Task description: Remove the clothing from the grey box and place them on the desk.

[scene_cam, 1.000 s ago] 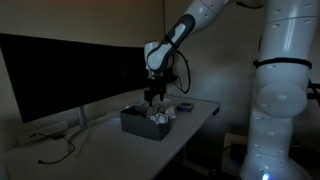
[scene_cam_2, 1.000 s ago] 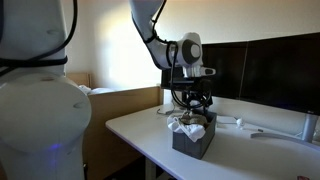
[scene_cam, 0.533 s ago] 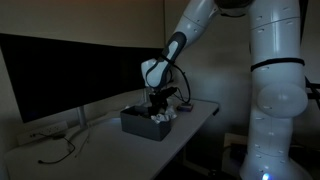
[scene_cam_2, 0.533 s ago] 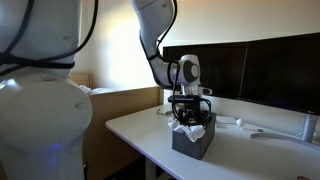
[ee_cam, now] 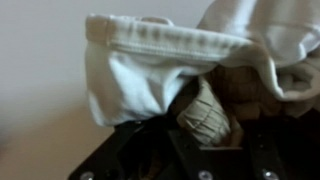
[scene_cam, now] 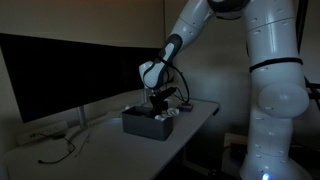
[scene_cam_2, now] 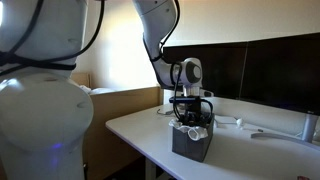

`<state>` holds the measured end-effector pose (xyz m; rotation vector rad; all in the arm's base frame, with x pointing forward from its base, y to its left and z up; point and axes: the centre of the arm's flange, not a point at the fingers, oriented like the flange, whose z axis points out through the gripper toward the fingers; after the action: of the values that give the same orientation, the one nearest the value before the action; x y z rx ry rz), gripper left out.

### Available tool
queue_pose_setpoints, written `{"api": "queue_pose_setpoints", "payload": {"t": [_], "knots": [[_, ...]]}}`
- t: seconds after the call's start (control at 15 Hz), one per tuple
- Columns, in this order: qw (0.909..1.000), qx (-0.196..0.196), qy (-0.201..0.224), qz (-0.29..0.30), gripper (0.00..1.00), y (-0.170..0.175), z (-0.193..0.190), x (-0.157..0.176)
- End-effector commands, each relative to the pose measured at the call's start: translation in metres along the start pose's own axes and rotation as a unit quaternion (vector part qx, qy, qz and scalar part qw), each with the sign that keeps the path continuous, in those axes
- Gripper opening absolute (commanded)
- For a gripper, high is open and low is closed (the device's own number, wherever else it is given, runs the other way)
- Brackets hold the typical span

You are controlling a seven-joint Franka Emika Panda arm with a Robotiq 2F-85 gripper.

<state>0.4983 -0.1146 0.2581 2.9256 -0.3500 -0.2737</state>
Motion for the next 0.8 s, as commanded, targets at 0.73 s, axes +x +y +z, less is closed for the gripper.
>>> {"api": "queue_pose_setpoints", "payload": {"t": [0.73], "knots": [[0.9987,0.016,-0.039,0.028,0.13,0.036,-0.041,0.003]]}}
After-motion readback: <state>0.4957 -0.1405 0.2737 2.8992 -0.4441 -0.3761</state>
